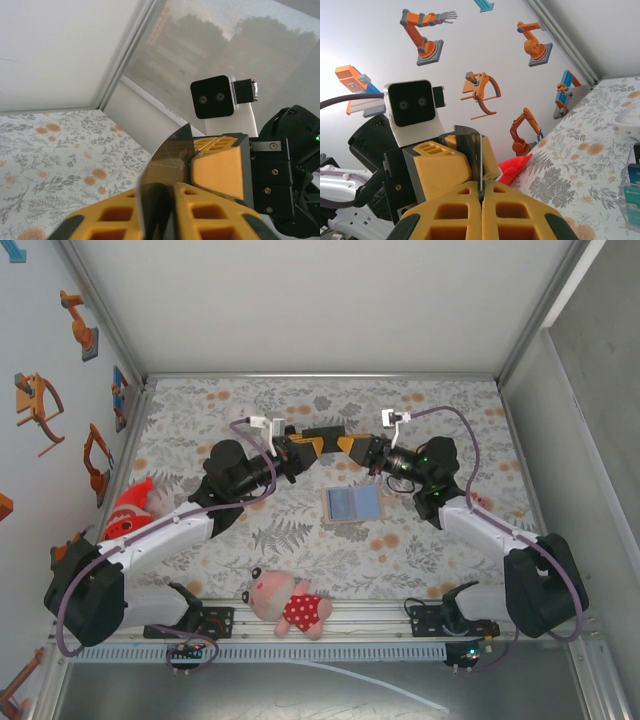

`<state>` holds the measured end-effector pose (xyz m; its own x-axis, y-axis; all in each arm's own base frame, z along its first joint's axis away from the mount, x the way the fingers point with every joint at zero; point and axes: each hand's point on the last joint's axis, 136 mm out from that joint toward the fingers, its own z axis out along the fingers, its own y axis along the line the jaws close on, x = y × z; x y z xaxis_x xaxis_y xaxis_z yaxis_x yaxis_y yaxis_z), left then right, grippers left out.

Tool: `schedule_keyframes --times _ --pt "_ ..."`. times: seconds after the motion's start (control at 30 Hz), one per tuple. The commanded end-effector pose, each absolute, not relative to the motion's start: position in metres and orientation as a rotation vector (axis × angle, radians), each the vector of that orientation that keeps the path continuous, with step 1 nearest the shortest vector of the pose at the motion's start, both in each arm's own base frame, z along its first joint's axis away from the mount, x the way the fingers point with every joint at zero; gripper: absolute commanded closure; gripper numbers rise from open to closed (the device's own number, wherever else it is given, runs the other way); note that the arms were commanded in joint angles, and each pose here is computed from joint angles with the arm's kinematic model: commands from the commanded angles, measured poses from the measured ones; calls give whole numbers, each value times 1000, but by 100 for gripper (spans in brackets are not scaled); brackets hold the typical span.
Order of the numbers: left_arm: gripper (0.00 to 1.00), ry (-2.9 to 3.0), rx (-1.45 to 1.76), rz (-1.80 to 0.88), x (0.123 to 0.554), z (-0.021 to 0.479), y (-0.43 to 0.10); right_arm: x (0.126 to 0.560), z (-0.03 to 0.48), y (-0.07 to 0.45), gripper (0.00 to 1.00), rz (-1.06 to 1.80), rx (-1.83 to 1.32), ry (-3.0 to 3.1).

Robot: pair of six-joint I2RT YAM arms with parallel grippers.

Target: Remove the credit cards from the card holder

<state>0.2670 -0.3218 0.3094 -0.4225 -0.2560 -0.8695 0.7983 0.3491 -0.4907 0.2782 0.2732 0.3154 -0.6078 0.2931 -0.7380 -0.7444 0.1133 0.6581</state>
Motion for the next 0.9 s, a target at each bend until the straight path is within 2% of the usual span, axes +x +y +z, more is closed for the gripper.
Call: schedule_keyframes --times 0.0,0.07,0.2,0.33,0.53,0.87 --pt "69 1570 573 -1285 257 321 -324 257 340 279 100 1617 -601 1479" --pt "56 1588 590 -1245 257 321 -321 254 336 279 100 1599 -621 1498" --pt "44 1625 662 -1121 253 325 -309 249 327 277 100 1544 -658 1544" --pt "36 1722 763 -942 250 324 -294 243 317 272 100 1464 -696 1612" --pt "34 1842 971 -866 236 315 -294 230 316 268 100 1434 -755 1628" --pt "36 1849 1154 -1029 221 310 -320 218 319 274 100 1473 -803 1608"
